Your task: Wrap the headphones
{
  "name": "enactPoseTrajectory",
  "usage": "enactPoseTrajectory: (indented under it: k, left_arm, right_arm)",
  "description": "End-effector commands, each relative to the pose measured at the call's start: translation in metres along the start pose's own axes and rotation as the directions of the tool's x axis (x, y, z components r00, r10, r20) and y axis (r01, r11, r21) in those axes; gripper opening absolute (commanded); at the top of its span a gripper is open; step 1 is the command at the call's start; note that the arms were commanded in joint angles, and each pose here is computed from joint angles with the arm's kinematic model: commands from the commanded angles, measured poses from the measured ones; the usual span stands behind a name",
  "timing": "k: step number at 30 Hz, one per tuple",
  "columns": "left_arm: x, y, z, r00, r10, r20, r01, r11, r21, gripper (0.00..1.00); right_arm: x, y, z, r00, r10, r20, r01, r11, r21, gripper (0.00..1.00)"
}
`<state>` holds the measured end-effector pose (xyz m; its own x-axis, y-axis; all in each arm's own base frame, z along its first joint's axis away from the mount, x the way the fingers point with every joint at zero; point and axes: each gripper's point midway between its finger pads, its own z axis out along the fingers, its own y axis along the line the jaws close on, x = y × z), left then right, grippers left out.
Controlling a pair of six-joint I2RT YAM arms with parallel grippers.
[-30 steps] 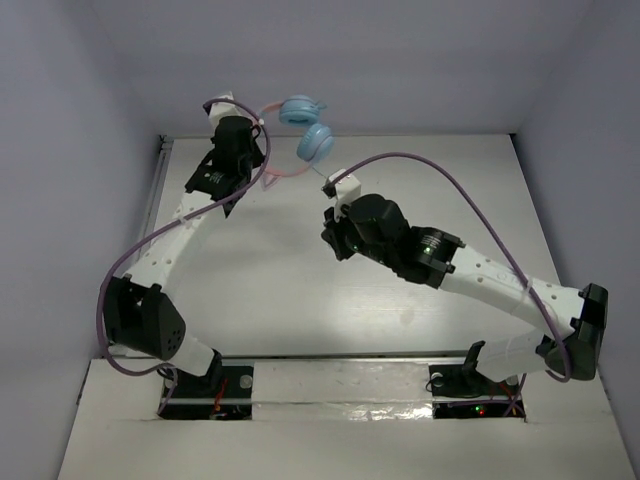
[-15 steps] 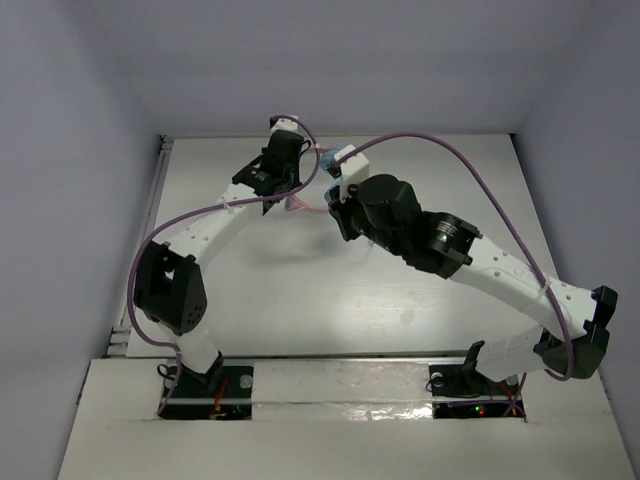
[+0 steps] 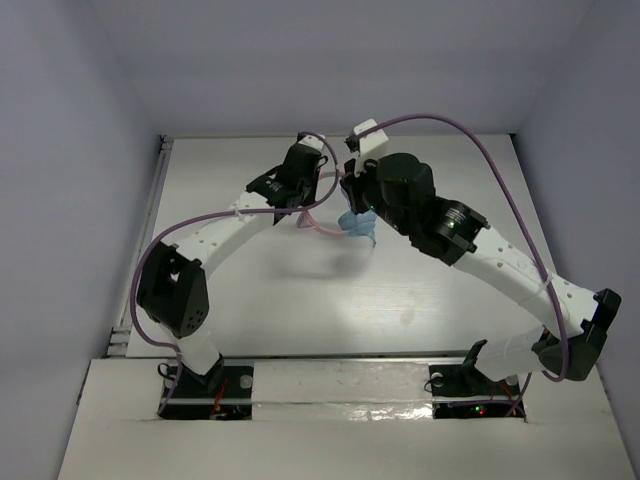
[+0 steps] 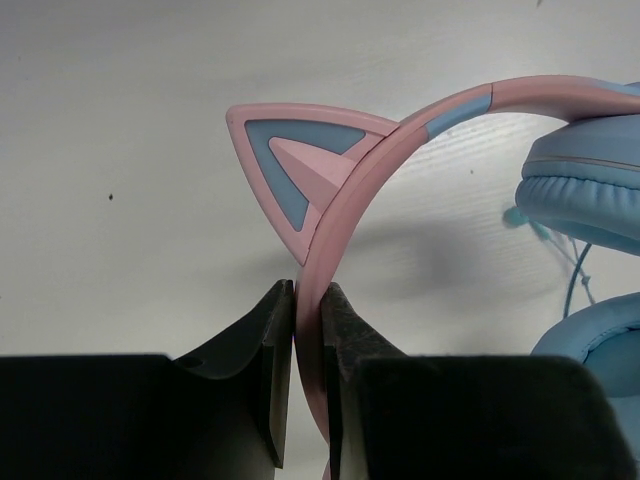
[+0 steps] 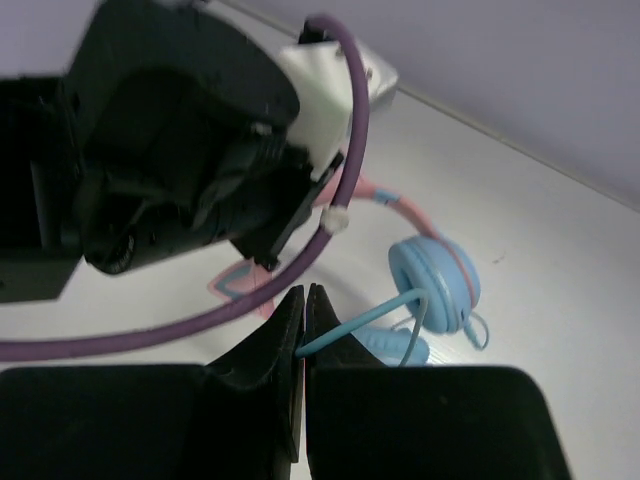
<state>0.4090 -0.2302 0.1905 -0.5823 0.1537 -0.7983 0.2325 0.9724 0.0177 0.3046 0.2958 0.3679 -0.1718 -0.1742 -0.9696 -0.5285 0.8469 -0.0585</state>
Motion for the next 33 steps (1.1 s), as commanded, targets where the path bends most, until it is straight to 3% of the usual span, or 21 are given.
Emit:
enactPoseTrajectory:
  k: [1,5,8,15,22,29,30,33]
  left_arm:
    - [-0.009,-0.007,-0.020,0.999,-0.011,0.041,0.009,0.999,0.049,0.00]
    - [0.015,-0.003,0.000,0.999,-0.024,-0.042,0.024,1.000,-0.010,0.00]
    - [0.024,-0.008,0.004,0.997,-0.029,-0.074,0.030,0.999,0.012,0.00]
    - [0.050,-0.008,-0.010,0.993,0.008,-0.118,0.000,0.998,0.070,0.00]
    - [0.074,-0.006,-0.032,0.990,0.025,-0.140,-0.007,0.992,0.125,0.00]
    - [0.092,-0.026,-0.048,0.980,0.098,-0.175,-0.050,0.964,0.260,0.00]
    - [0.095,-0.041,-0.053,0.976,0.115,-0.183,-0.048,0.941,0.334,0.00]
    - [0.097,-0.062,-0.065,0.973,0.154,-0.173,-0.066,0.899,0.432,0.00]
  right_arm:
    - [-0.037,0.005,0.003,0.988,0.091,0.123,-0.085,0.995,-0.056,0.00]
    - [-0.052,0.035,-0.018,0.969,0.189,0.161,-0.141,0.952,-0.271,0.00]
    - [-0.075,0.035,-0.043,0.928,0.296,0.226,-0.211,0.918,-0.335,0.00]
    - [-0.092,-0.038,-0.052,0.842,0.423,0.336,-0.361,0.903,-0.231,0.00]
    - [-0.086,-0.091,-0.041,0.799,0.487,0.353,-0.454,0.873,-0.176,0.12]
    - [-0.092,-0.106,-0.017,0.809,0.502,0.305,-0.448,0.863,-0.233,0.16]
    - [-0.099,-0.105,-0.017,0.814,0.493,0.308,-0.434,0.868,-0.241,0.17]
    - [-0.083,-0.119,0.006,0.845,0.458,0.276,-0.433,0.889,-0.150,0.16]
